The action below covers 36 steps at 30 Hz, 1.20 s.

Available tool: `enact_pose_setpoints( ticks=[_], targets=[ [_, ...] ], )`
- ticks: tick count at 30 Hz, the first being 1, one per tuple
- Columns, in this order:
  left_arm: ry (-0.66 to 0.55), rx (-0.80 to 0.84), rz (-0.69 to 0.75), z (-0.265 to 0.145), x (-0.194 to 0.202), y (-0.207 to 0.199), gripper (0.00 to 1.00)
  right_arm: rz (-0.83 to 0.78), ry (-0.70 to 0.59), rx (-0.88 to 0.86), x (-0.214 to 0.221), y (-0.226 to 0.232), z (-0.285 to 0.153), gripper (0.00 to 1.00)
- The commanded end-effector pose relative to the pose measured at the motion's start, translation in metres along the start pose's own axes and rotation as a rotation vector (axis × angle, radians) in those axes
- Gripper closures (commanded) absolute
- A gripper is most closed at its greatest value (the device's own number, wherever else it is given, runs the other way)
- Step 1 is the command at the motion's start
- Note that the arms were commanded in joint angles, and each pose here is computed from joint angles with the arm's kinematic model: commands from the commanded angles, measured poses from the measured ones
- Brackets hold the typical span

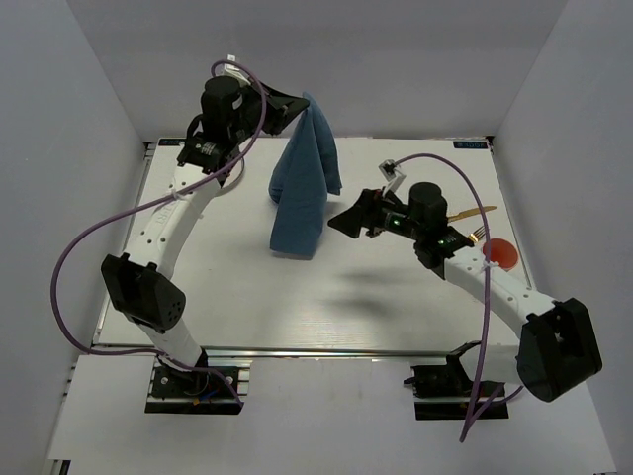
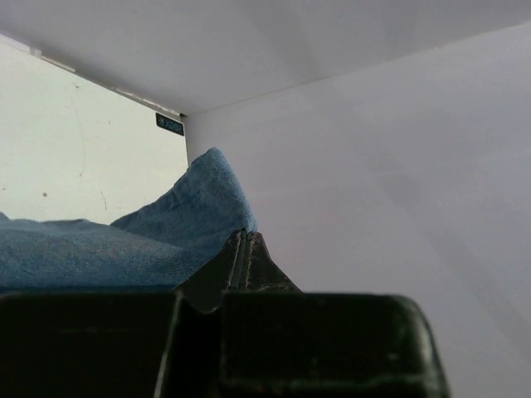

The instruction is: Set the dinner table for one person

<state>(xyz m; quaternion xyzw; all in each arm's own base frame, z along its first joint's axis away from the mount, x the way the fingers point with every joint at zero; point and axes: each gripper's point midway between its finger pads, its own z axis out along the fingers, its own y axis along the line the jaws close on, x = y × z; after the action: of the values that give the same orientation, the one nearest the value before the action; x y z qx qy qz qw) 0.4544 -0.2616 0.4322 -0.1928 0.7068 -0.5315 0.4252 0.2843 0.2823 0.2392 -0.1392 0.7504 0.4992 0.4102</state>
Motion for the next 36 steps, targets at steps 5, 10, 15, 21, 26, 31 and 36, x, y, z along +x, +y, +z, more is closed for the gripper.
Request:
enact_pose_setpoints(
  ticks=[5,10,15,21,26,31,36],
  targets=[
    [-0.183,-0.111,-0.05,-0.009,0.004,-0.004,1.0,-0.221,-0.057,0.289,-0.03,-0.005,0.048,0.16],
    [-0.208,-0.162,-0.047,-0.005,0.014,0.001,1.0,-0.316,-0.028,0.405,-0.022,-0.019,0.076,0.16],
    [-0.216,-0.164,-0.039,-0.006,0.02,-0.001,1.0,-0.346,-0.063,0.498,-0.018,-0.033,0.095,0.17],
    [-0.213,-0.148,-0.038,-0.017,0.026,-0.008,1.0,-0.339,-0.184,0.621,-0.032,-0.048,0.107,0.22],
    [-0.221,-0.128,-0.034,-0.026,0.023,-0.015,1.0,-0.322,-0.225,0.577,-0.036,-0.039,0.124,0.19],
    [-0.19,-0.111,-0.02,-0.027,0.027,-0.022,1.0,-0.298,-0.269,0.521,-0.034,-0.024,0.137,0.16],
    [-0.171,-0.097,-0.011,-0.032,0.029,-0.028,1.0,-0.304,-0.283,0.537,-0.036,-0.032,0.153,0.45]
  ],
)
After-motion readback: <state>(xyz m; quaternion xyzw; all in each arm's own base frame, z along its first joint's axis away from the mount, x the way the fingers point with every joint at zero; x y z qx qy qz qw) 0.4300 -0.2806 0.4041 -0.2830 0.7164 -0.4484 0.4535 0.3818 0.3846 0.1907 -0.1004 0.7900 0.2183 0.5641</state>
